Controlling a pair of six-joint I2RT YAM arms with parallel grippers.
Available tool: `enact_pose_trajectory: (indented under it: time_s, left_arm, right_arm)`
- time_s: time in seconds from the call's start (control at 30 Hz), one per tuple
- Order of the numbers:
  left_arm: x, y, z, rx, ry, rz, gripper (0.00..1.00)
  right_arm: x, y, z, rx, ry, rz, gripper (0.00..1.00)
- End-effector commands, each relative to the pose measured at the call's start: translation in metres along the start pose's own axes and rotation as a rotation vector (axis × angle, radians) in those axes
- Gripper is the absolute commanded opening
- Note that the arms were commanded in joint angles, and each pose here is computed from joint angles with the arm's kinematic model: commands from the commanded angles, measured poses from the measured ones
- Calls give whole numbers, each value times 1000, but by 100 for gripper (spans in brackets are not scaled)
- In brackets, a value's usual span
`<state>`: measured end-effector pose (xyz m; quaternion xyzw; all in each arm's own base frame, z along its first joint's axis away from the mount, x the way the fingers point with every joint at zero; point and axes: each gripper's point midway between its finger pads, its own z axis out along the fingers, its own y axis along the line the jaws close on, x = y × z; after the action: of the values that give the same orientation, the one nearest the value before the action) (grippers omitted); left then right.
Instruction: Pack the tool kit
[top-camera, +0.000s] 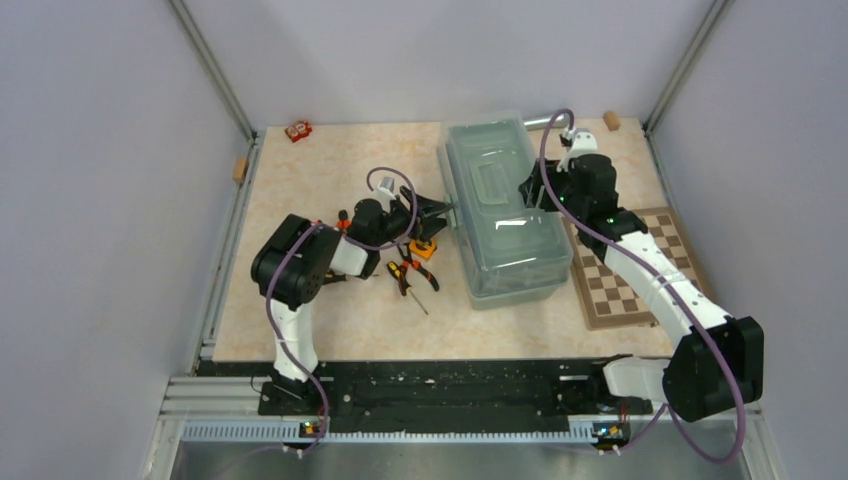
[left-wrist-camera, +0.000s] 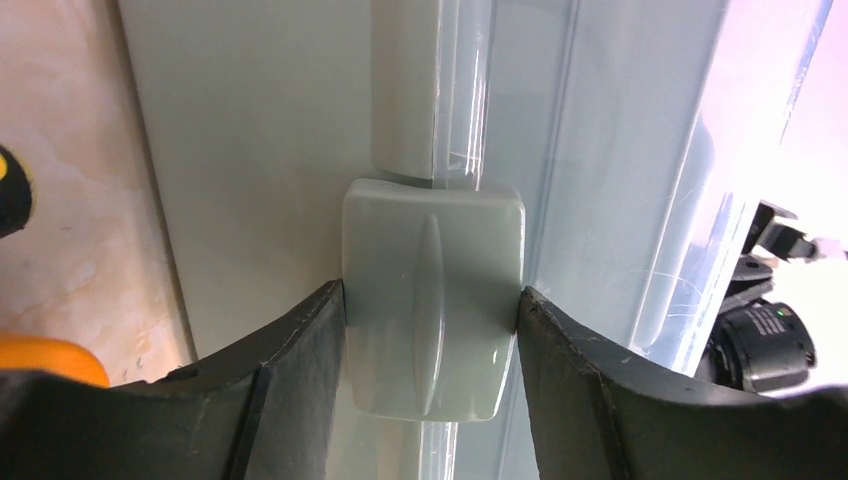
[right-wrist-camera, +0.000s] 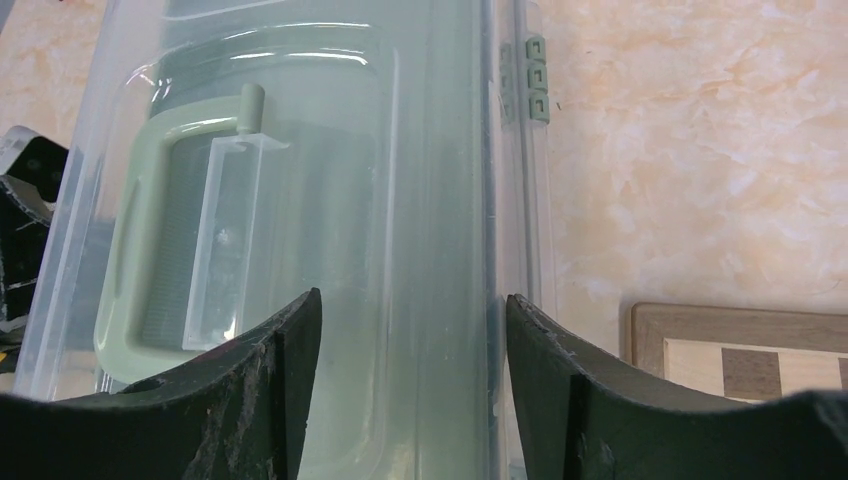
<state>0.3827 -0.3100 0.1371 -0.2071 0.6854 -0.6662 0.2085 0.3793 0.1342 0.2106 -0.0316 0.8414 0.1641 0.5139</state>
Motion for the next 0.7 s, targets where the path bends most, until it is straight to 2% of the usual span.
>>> enact_pose_trajectory:
  time_s: [0.0, 0.13, 0.43, 0.5, 0.63, 0.67]
  left_arm:
    - [68, -154, -5, 343, 153, 317, 35]
    - [65, -149, -3, 259, 131, 357, 29]
    - [61, -135, -3, 170, 113, 360, 29]
    - [61, -129, -5, 160, 112, 360, 36]
    - [60, -118, -12, 152, 101, 351, 61]
    - [59, -116, -14, 151, 96, 344, 65]
  right_arm:
    - [139, 57, -22, -256, 507, -39, 59]
    - [139, 57, -21, -252, 509, -44, 59]
    - [139, 57, -21, -248, 508, -52, 59]
    - [138, 56, -21, -247, 504, -54, 59]
    - [137, 56, -21, -248, 503, -55, 60]
    - [138, 56, -21, -247, 503, -56, 60]
